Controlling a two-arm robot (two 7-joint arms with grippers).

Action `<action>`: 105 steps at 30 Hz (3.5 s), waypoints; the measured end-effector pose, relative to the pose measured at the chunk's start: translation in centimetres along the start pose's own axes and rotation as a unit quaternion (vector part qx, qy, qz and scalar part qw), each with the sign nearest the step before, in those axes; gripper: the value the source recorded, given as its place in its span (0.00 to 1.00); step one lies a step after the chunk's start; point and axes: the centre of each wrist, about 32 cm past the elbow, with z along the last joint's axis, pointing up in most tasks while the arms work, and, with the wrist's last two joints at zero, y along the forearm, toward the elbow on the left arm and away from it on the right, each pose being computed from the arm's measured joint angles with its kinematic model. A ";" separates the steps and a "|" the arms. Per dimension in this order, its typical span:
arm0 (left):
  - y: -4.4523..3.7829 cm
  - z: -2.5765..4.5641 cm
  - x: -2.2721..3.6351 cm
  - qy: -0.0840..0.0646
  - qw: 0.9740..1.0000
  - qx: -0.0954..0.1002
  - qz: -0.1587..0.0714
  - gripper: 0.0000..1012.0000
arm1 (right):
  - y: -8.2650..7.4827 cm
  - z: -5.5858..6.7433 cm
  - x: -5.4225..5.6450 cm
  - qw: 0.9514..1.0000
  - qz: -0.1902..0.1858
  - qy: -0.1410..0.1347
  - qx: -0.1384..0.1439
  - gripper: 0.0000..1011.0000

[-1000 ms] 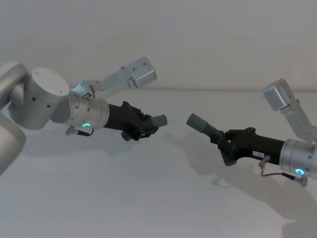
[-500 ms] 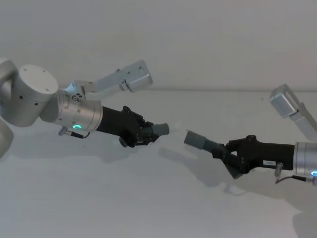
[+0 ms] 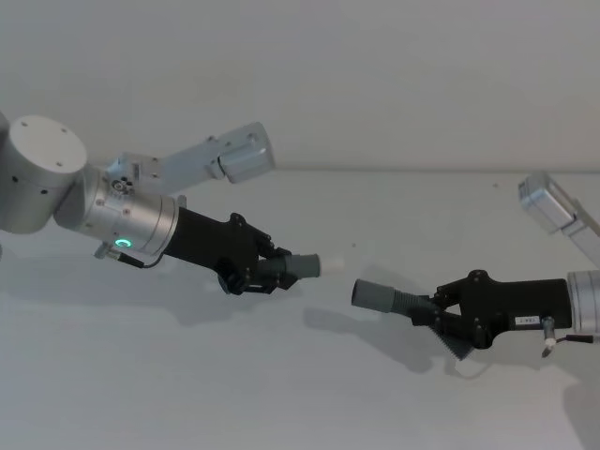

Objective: Use both hands to pick up one end of the pipe from the table, align the ends, and insert them.

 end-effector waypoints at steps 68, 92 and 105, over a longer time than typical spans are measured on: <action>0.12 -0.96 0.43 0.041 0.993 -0.033 -0.108 0.34 | -0.1 0.0 1.2 0.999 0.030 0.018 -0.007 0.12; 0.42 -1.23 0.52 0.040 0.993 -0.029 -0.103 0.34 | -0.1 0.0 1.5 0.999 0.039 0.018 -0.012 0.12; -0.11 -1.36 0.64 0.038 0.991 -0.037 -0.119 0.34 | 0.0 0.2 1.6 0.999 0.045 0.018 -0.016 0.12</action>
